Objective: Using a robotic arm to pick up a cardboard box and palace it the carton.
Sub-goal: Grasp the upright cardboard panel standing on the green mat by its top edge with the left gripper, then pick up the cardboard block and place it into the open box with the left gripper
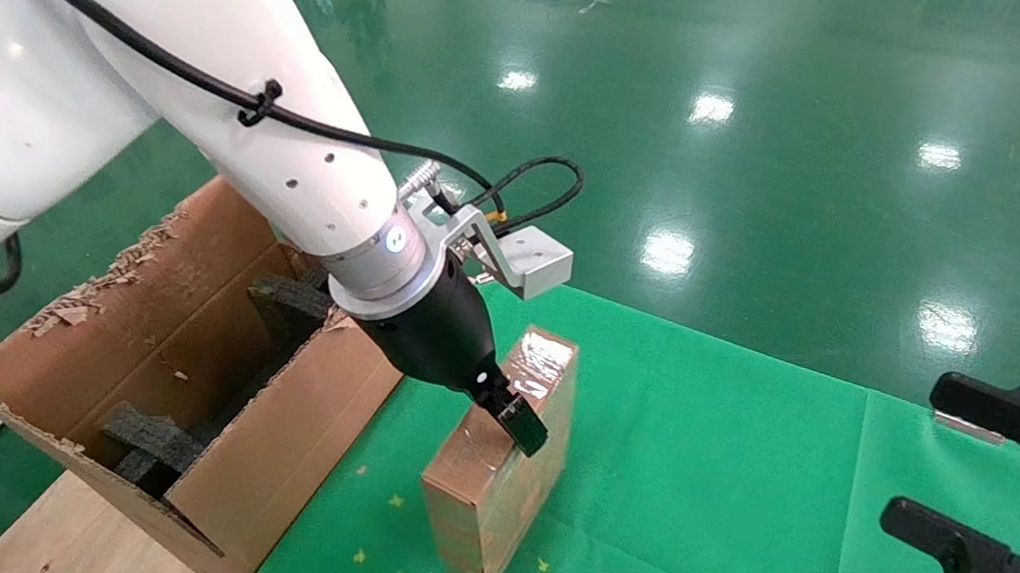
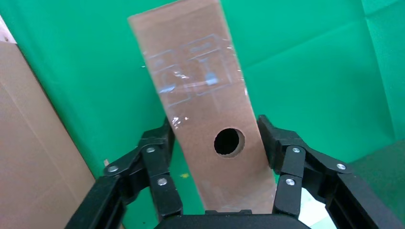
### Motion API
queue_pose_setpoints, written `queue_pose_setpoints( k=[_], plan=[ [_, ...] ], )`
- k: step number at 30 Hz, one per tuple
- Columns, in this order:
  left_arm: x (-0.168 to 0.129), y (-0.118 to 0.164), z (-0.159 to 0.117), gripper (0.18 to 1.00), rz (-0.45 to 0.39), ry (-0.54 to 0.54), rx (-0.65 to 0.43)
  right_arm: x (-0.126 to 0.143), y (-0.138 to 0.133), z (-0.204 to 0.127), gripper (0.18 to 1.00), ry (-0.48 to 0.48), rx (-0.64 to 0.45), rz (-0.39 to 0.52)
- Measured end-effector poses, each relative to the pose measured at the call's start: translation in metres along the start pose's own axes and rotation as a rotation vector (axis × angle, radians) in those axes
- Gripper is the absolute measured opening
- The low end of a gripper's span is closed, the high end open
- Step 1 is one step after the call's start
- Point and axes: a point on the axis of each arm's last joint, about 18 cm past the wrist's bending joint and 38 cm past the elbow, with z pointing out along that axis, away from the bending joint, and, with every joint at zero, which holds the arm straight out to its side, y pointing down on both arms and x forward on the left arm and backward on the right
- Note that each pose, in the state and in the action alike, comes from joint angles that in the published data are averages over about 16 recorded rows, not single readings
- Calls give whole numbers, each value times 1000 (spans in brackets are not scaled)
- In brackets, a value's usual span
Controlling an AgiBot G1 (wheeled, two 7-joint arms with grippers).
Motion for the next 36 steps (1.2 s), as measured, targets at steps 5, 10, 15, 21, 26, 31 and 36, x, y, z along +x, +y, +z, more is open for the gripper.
queue_pose_setpoints(
  k=[5, 10, 15, 21, 26, 31, 36],
  plan=[
    [-3, -3, -7, 608, 11, -4, 25, 0, 0, 0, 682, 0, 0, 0],
    [-15, -11, -32, 515, 23, -9, 104, 0, 0, 0, 803, 0, 0, 0],
    [-42, -22, -82, 466, 33, -37, 241, 0, 0, 0, 888, 0, 0, 0],
    [-91, -23, -162, 454, 31, -113, 427, 0, 0, 0, 958, 0, 0, 0],
    [-134, -5, -216, 449, 18, -191, 516, 0, 0, 0, 985, 0, 0, 0],
    [-173, 25, -243, 448, 2, -254, 520, 0, 0, 0, 997, 0, 0, 0],
    [-206, 59, -242, 447, -18, -285, 451, 0, 0, 0, 1001, 0, 0, 0]
  ],
)
